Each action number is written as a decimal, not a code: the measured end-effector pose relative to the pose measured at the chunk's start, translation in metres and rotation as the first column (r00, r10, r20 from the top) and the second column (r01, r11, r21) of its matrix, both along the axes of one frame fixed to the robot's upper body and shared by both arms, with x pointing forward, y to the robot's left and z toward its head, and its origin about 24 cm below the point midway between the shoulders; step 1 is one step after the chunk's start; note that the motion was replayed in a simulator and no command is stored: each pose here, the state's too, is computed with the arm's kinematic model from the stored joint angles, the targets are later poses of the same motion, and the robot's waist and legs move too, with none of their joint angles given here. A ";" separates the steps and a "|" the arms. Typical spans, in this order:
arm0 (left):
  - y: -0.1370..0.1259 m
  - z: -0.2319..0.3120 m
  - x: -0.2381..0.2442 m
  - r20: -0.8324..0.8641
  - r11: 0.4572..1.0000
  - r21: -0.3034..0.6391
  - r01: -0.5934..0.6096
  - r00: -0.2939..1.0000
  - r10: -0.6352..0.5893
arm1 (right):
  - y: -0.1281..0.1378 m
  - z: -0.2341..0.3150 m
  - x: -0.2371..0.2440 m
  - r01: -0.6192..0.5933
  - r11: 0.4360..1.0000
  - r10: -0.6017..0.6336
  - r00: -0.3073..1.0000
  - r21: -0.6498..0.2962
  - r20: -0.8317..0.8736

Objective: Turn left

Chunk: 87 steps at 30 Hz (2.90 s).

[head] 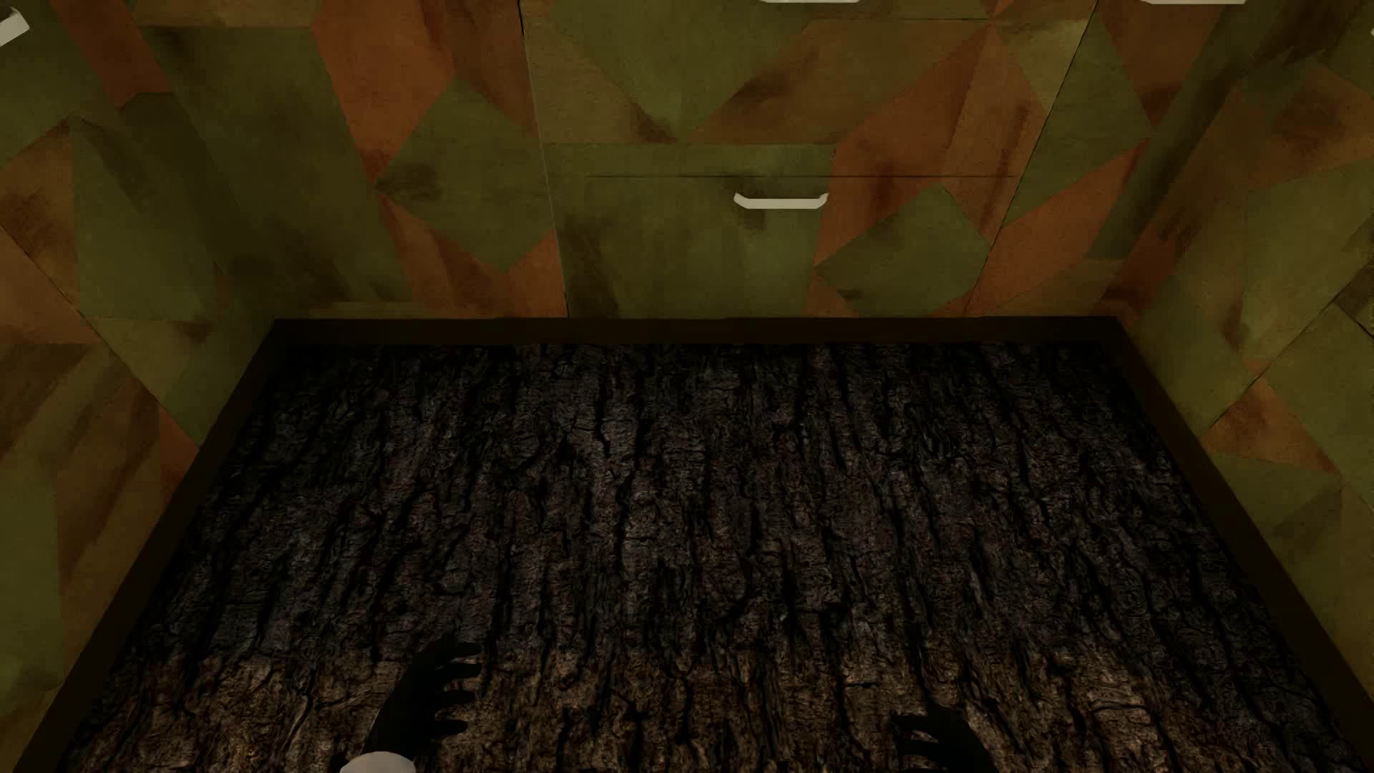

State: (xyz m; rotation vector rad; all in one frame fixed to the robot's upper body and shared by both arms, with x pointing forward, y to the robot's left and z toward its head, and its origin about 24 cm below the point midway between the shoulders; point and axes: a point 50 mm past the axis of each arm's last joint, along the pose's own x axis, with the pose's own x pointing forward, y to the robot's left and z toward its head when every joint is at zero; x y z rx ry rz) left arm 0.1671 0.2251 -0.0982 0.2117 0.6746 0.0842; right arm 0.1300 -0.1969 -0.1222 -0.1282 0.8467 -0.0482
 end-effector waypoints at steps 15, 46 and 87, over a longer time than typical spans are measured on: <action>-0.028 -0.038 -0.074 -0.296 0.991 -0.102 -0.091 0.953 0.057 | -0.022 0.004 0.010 -0.109 0.991 0.105 0.993 -0.073 -0.049; -0.041 -0.039 -0.059 -0.321 0.984 -0.167 -0.063 0.947 0.006 | -0.004 0.006 0.008 -0.096 0.995 0.096 0.995 0.007 0.022; -0.028 -0.038 -0.078 -0.249 0.990 -0.106 -0.094 0.966 0.065 | -0.032 0.000 -0.004 -0.077 0.993 0.068 0.993 -0.092 -0.095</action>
